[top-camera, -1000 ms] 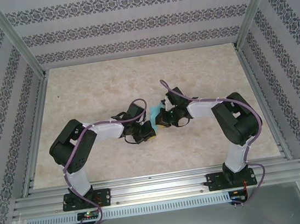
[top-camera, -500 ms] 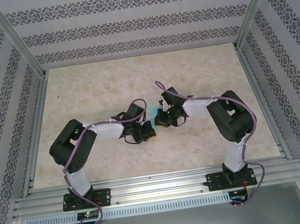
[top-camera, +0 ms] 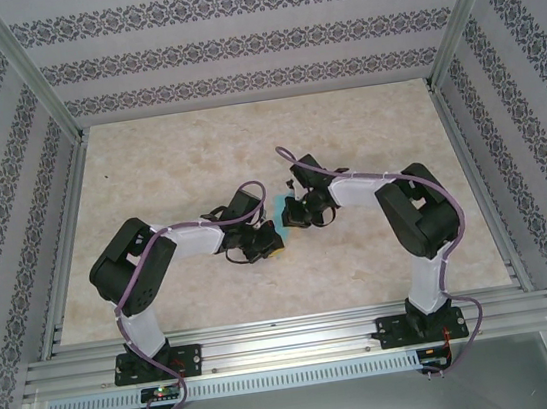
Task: Fold a paper plane with a square sheet of paper (fold left side to right side)
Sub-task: Fold the wing for the fifth time at the center of the table.
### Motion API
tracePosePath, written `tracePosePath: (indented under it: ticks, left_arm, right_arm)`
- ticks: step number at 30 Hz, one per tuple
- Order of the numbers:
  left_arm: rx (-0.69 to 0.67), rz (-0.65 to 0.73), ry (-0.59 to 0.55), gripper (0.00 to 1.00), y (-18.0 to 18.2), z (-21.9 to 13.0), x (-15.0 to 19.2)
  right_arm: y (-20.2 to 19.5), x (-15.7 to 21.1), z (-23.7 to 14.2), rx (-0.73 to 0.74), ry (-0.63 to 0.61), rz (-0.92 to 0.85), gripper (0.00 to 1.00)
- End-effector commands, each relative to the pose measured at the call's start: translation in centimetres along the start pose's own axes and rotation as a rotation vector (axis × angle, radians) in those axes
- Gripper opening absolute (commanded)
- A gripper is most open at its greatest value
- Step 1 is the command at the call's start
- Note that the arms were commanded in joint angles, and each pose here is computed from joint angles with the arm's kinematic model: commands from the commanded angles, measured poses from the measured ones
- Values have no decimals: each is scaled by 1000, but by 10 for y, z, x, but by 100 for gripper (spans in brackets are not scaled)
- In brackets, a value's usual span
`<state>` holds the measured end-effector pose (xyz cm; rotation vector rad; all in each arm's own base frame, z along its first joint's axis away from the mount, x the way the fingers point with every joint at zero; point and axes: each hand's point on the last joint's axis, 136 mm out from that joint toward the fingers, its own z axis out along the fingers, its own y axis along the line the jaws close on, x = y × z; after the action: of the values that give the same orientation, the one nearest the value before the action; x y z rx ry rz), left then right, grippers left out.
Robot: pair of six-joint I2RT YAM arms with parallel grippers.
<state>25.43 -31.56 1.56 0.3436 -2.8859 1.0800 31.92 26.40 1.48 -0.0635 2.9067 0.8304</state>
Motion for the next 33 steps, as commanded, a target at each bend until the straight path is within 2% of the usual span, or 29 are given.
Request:
tracePosePath:
  ticks: [1, 17, 33]
  left_arm:
    - [-217, -125, 59, 0, 73, 14, 22]
    - [-211, -129, 53, 0, 75, 13, 23]
    - [-202, -128, 52, 0, 74, 13, 23]
  right_arm:
    - [-21, -24, -3, 81, -61, -15, 9]
    - [-56, -57, -13, 129, -81, 1, 10]
    - [-66, -112, -38, 104, -189, 43, 11]
